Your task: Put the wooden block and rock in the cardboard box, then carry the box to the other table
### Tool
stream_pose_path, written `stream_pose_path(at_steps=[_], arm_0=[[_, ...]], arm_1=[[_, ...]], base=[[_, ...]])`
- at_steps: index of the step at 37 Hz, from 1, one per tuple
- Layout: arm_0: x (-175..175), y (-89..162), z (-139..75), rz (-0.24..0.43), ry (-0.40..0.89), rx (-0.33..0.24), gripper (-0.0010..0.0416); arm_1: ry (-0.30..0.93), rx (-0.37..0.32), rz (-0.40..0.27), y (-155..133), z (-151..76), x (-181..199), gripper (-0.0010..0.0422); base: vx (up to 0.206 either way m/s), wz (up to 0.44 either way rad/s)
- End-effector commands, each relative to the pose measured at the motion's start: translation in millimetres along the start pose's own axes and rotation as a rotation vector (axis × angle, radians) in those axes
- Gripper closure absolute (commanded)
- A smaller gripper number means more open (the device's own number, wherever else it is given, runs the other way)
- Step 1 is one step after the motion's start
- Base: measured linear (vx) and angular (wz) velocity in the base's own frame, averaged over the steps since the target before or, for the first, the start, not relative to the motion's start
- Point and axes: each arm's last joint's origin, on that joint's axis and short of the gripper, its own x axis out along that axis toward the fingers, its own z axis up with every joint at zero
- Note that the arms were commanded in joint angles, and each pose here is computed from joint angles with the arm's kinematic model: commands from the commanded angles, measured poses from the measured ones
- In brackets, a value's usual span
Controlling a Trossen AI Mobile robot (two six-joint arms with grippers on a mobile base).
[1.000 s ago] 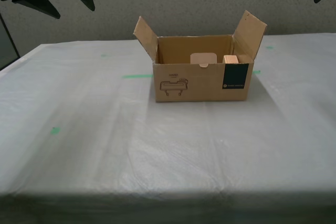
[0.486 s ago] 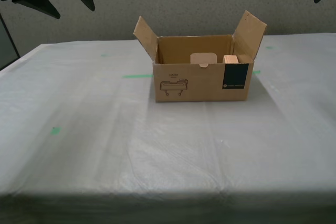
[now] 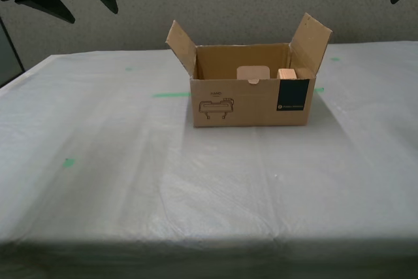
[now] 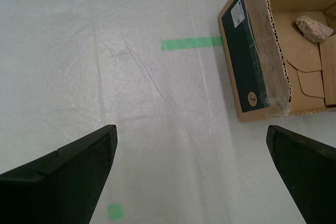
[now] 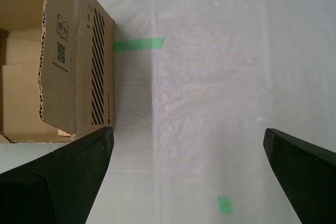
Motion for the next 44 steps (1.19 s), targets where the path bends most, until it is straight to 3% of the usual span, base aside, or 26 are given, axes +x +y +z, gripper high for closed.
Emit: stream_pose_path(at_steps=[1, 44], arm_0=[[-0.2, 0.2, 0.2, -0.001, -0.002, -0.002, 0.0007], [-0.2, 0.2, 0.2, -0.001, -0.002, -0.002, 0.0007]], arm_1=[[0.000, 0.003, -0.002, -0.1, 0.1, -0.2, 0.0023], [-0.001, 0.003, -0.002, -0.1, 0.1, -0.2, 0.0023]], base=[[0.000, 0.000], [0.000, 0.000]])
